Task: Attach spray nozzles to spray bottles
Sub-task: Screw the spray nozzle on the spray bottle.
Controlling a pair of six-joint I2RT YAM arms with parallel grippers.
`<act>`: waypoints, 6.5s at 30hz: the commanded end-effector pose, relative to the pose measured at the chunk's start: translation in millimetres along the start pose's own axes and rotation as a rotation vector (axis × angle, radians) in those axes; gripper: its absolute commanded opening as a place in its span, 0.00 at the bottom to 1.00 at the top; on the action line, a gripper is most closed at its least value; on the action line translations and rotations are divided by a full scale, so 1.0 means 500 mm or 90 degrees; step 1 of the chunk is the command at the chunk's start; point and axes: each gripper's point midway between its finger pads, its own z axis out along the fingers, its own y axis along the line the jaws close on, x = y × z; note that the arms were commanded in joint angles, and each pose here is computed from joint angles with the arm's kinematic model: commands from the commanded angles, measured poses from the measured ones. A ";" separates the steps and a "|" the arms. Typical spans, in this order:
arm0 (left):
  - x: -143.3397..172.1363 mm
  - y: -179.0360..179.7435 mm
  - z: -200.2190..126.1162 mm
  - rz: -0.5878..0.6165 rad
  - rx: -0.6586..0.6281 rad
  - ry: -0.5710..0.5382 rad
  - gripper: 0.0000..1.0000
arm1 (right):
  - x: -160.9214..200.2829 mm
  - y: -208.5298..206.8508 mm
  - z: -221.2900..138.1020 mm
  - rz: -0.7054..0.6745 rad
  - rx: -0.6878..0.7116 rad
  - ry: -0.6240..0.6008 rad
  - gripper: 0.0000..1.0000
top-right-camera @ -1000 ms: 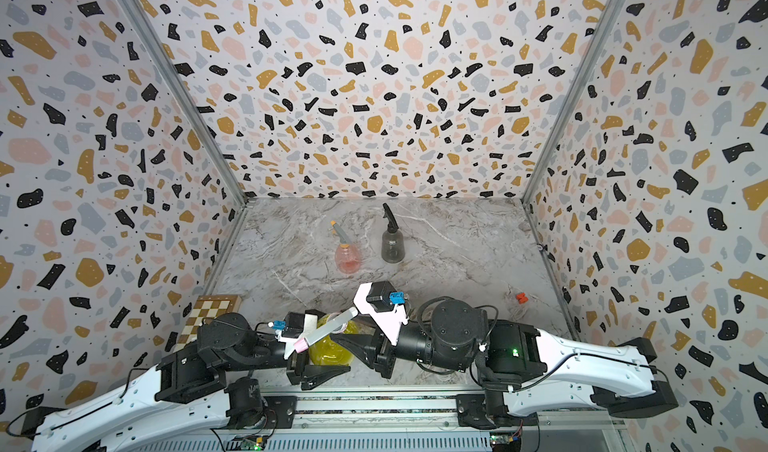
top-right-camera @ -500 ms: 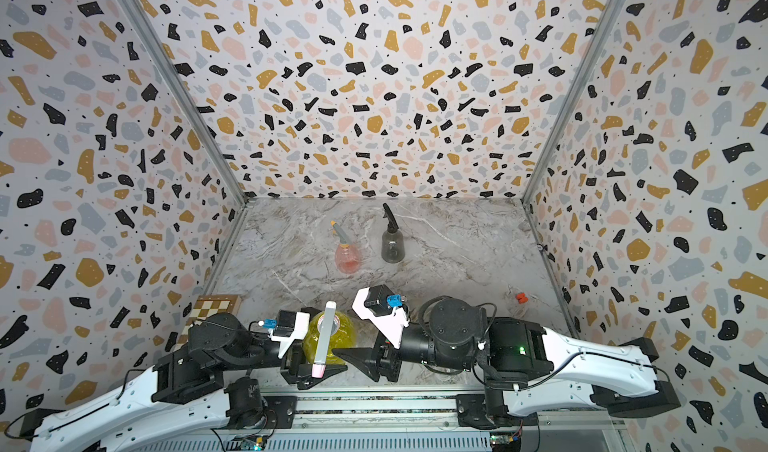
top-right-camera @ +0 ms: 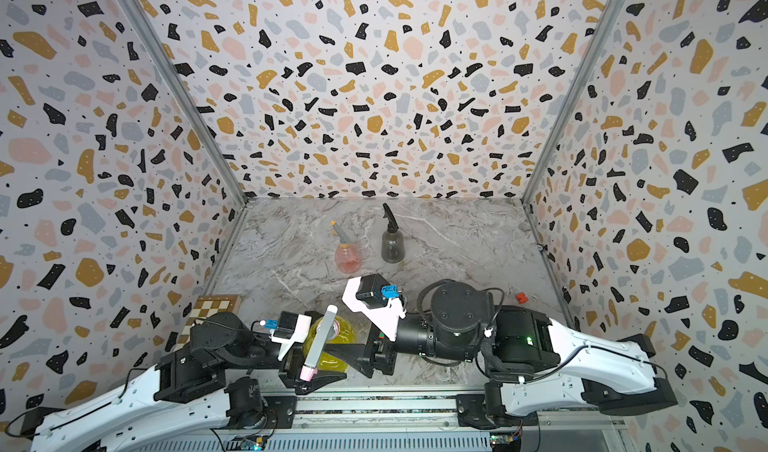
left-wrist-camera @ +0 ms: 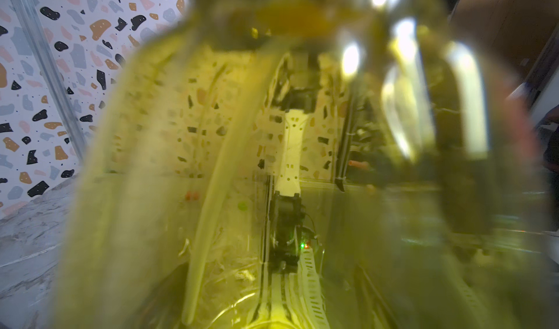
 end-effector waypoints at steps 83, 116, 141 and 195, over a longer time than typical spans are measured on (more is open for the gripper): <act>-0.140 0.092 -0.079 0.086 -0.234 -0.191 0.00 | 0.128 -0.049 0.070 0.088 0.090 0.103 0.00; -0.139 0.263 -0.118 0.091 -0.558 -0.242 0.00 | 0.353 -0.084 0.194 0.181 0.334 0.240 0.00; -0.072 0.228 -0.085 0.020 -0.456 -0.139 0.00 | 0.153 -0.106 0.127 0.087 0.318 0.089 0.19; -0.067 -0.012 -0.028 0.056 -0.005 -0.095 0.00 | -0.015 0.022 -0.026 0.012 -0.192 -0.068 0.63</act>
